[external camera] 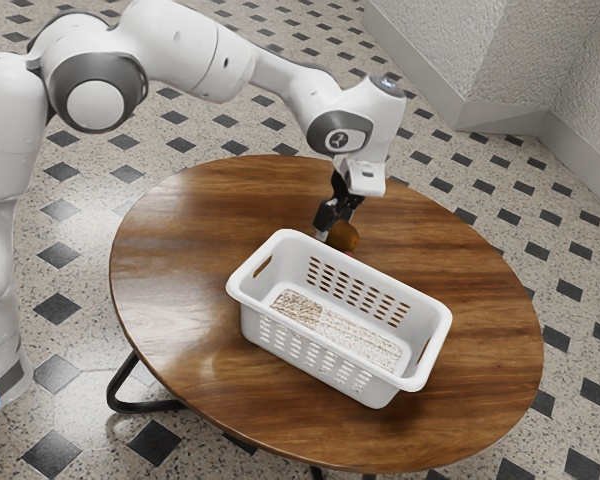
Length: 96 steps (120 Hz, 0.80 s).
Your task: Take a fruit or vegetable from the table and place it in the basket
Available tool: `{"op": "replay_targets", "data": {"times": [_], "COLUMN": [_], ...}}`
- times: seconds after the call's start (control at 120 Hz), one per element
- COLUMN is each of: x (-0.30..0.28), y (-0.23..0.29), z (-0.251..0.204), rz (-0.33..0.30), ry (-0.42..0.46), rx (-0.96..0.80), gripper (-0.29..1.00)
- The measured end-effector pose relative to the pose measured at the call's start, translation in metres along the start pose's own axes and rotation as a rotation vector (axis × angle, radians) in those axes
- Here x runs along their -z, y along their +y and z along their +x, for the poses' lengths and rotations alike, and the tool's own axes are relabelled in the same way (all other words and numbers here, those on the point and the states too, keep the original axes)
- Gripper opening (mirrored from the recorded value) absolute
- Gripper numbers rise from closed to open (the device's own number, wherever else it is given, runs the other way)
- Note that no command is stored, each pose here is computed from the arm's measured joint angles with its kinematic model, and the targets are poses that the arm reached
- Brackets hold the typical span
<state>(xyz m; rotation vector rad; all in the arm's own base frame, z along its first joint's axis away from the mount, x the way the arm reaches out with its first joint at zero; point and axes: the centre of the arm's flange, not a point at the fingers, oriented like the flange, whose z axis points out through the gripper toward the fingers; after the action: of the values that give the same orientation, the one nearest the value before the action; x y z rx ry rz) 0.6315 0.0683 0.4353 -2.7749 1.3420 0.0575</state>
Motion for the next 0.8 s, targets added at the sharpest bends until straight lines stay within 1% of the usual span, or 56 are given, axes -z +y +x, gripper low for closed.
{"op": "replay_targets", "data": {"times": [0.083, 0.133, 0.217, 0.375, 0.425, 0.5, 0.6, 0.658, 0.7, 0.733, 0.8], "x": [-0.001, -0.002, -0.002, -0.002, -0.004, -0.005, -0.005, -0.001, 0.001, 0.004, 0.012], "y": [0.0, -0.001, -0.002, -0.002, -0.002, -0.001, -0.001, -0.002, -0.003, -0.003, -0.002], "z": [-0.001, -0.002, -0.002, -0.003, -0.003, -0.003, -0.003, -0.006, -0.007, -0.008, -0.01], "rz": [-0.004, -0.006, -0.008, -0.008, -0.009, -0.008, -0.005, 0.002, 0.008, 0.013, 0.024], "ry": [0.002, 0.004, 0.007, 0.008, 0.006, 0.005, 0.007, 0.009, 0.011, 0.013, 0.018], "rx": [0.002, 0.006, 0.009, 0.013, 0.015, 0.019, 0.026, 0.035, 0.041, 0.046, 0.056], "gripper": [0.7, 0.66, 0.56, 0.33, 0.3, 0.31, 0.29, 0.19, 0.15, 0.15, 0.2]}}
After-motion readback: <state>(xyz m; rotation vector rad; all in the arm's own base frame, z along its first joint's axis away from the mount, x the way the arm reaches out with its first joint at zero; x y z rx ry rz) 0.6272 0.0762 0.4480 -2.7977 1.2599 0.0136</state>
